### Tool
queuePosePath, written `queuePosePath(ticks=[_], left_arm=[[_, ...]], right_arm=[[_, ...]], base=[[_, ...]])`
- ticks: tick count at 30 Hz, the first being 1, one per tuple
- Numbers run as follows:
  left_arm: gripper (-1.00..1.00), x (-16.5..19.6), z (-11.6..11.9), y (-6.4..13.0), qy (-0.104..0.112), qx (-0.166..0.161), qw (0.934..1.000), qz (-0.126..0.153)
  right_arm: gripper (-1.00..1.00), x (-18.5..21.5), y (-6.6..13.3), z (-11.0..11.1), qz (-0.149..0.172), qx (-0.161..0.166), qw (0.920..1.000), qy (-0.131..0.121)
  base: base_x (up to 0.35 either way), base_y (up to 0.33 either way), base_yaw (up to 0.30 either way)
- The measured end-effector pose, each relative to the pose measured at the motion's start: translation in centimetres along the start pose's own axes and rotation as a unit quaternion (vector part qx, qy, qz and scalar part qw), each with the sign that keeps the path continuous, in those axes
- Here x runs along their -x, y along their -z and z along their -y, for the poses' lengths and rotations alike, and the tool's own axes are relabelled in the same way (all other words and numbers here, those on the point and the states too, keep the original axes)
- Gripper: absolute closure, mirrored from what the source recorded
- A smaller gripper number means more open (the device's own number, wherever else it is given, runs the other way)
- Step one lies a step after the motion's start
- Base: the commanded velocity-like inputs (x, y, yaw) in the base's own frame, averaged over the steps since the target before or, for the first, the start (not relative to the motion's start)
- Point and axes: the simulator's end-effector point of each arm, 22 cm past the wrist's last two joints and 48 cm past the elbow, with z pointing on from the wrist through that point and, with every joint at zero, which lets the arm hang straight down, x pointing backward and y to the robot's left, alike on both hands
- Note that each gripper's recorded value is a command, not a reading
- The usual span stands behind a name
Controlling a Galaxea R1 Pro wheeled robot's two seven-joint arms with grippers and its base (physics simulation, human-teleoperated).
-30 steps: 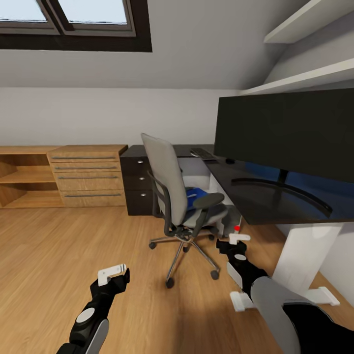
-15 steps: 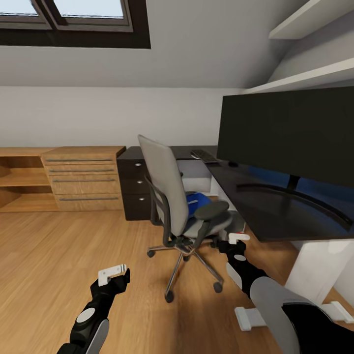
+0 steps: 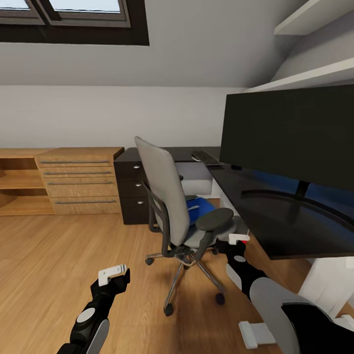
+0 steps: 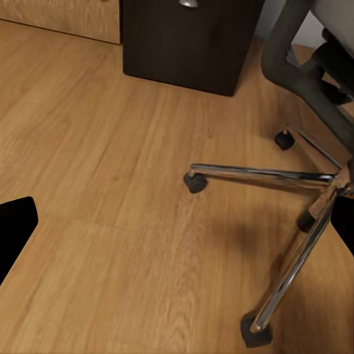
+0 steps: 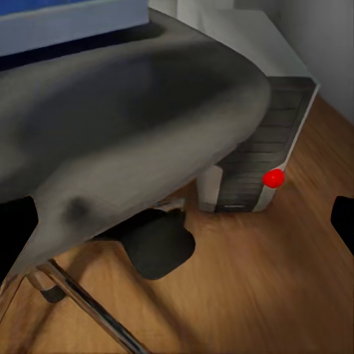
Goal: In the bedroom, organize the workspace by keeping the computer under the desk, ensuring the monitor is on the desk, placing the keyboard on the desk next to the monitor, placing the mouse on the desk next to the keyboard, moving the folder from the swivel chair onto the desk next to the mouse, stacking the notebook on top of the folder with the pen on top of the notebook, and positioning the swivel chair next to the desk.
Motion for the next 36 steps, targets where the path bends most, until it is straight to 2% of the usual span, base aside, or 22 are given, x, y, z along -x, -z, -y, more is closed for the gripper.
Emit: queuePosePath(ticks=[6,16,36], left_arm=[[-1.00,-0.1,0.0,0.0,0.000,0.000,1.0000,-0.001],[-1.00,-0.1,0.0,0.0,-0.001,0.000,1.0000,0.000],[-1.00,1.0,0.3,0.5,0.002,-0.004,0.9999,0.011]], right_arm=[[-1.00,0.6,0.0,-0.1,0.015,0.000,0.9999,-0.004],[-1.00,0.6,0.5,-2.4,0.016,0.014,0.9997,-0.010],[-1.00,2.2,1.1,-2.7,0.028,0.017,0.9994,-0.013]], base=[[0.012,0.000,0.000],[0.000,0.000,0.009],[0.000,0.005,0.154]])
